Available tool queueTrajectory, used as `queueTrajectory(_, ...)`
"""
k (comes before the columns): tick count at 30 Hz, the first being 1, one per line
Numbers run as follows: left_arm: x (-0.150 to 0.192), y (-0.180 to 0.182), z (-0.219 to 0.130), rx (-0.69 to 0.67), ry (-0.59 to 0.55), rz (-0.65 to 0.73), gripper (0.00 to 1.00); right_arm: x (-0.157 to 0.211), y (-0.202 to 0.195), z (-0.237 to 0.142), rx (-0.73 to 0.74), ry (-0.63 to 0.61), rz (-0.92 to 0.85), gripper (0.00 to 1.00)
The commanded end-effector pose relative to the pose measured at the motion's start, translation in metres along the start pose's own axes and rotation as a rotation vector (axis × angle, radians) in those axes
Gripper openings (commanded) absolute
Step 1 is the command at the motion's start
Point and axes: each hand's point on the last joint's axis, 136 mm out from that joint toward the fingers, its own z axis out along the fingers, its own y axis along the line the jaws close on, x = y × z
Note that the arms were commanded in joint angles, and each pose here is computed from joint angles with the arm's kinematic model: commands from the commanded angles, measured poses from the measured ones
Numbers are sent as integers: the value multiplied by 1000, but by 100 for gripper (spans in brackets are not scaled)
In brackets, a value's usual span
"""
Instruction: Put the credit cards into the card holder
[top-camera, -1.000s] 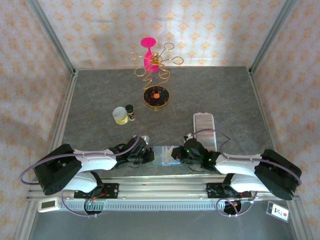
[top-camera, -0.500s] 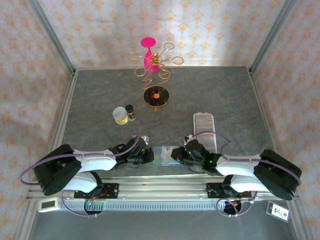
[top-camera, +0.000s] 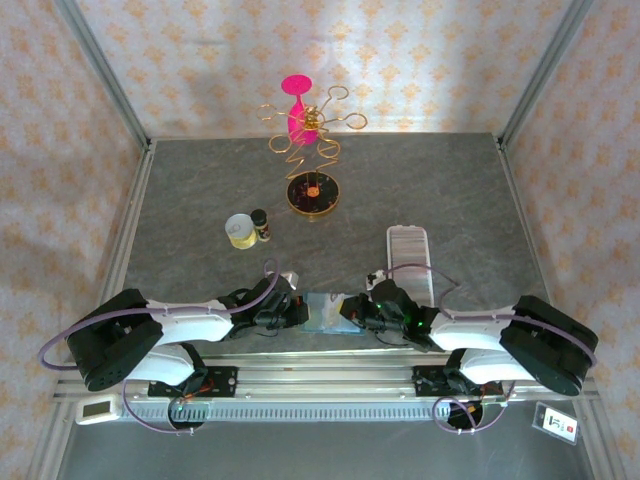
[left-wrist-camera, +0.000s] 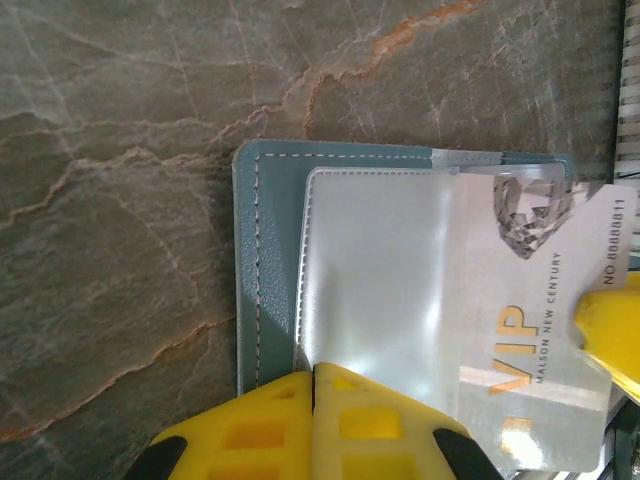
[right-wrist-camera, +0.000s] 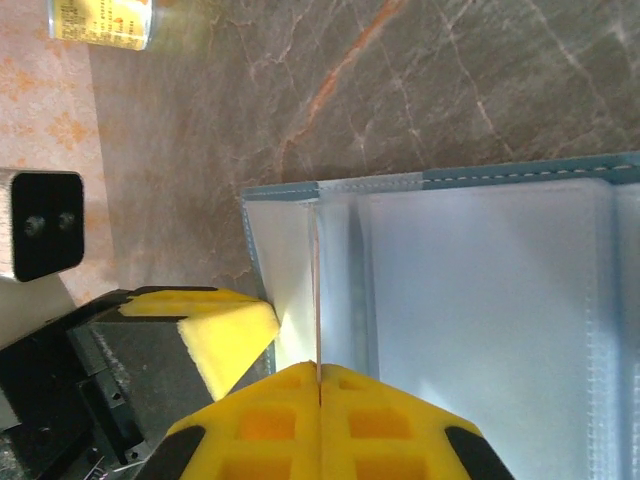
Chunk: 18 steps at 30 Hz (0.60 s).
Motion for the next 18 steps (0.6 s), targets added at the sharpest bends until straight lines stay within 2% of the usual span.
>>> queueTrajectory(1, 9, 14, 2, -51, 20, -10, 0, 5, 2, 1, -17, 18, 12, 0)
queueTrajectory(18, 8, 13, 0, -50, 9, -14, 0, 4, 2, 5, -14, 21, 11, 0)
